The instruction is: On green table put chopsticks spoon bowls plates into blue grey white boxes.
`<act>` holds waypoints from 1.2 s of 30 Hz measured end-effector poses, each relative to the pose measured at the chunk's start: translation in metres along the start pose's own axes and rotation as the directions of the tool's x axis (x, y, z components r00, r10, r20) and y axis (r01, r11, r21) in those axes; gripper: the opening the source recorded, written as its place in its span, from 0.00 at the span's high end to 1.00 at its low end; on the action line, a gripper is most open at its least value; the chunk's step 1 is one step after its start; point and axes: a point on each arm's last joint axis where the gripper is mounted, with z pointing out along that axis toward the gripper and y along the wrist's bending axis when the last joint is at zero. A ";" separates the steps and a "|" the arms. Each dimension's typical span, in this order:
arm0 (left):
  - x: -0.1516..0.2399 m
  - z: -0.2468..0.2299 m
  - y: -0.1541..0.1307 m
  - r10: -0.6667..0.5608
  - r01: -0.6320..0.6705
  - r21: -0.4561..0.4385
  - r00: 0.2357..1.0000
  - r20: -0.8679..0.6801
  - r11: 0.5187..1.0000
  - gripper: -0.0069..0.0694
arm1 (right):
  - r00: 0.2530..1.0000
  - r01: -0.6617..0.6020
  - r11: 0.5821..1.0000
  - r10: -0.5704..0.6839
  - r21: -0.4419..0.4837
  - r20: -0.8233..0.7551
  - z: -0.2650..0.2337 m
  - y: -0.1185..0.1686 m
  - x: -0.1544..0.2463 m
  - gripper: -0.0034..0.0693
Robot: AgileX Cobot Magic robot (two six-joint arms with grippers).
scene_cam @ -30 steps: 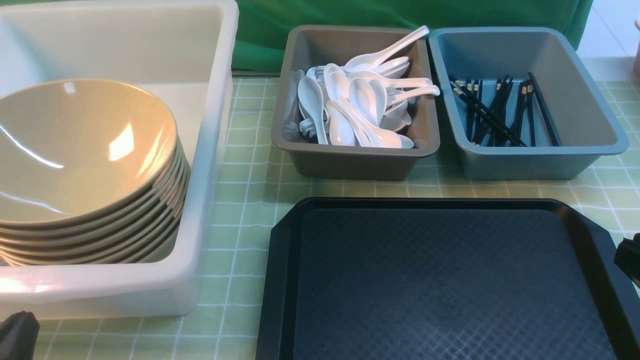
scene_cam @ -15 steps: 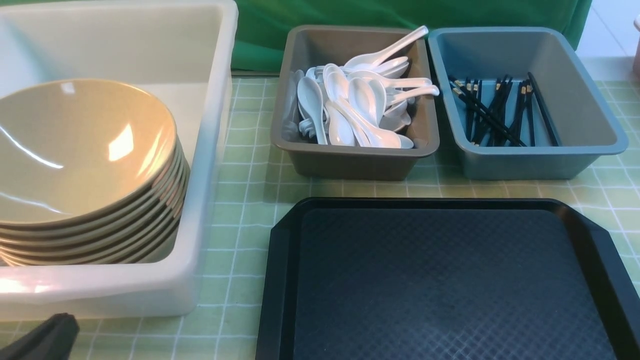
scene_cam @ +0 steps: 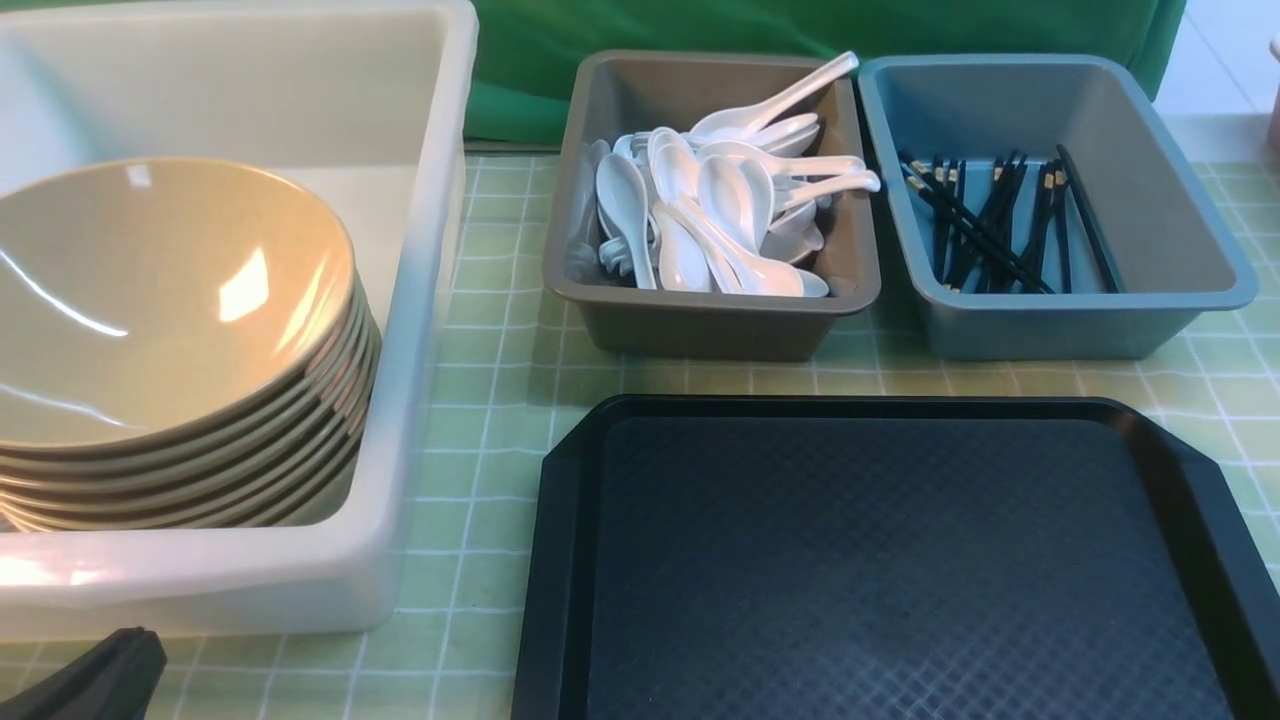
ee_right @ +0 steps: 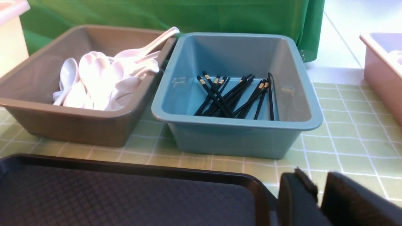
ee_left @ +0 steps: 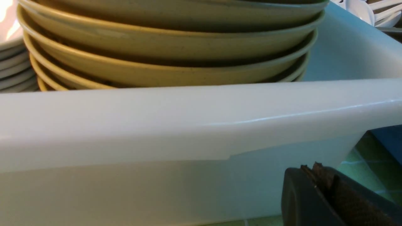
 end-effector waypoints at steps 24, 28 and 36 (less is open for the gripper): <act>0.000 0.000 0.000 0.000 0.000 0.000 1.000 0.000 1.000 0.91 | 0.971 0.175 0.982 -0.160 0.072 -0.175 -0.018 -0.013 0.104 0.73; 0.000 0.000 0.000 0.000 0.000 0.000 1.000 0.000 1.000 0.91 | 0.981 0.132 0.988 -0.118 0.082 -0.155 -0.017 -0.013 0.104 0.73; 0.000 0.000 0.000 0.000 0.000 0.000 1.000 0.000 1.000 0.91 | 0.992 0.065 0.994 -0.054 0.093 -0.113 -0.016 -0.013 0.102 0.72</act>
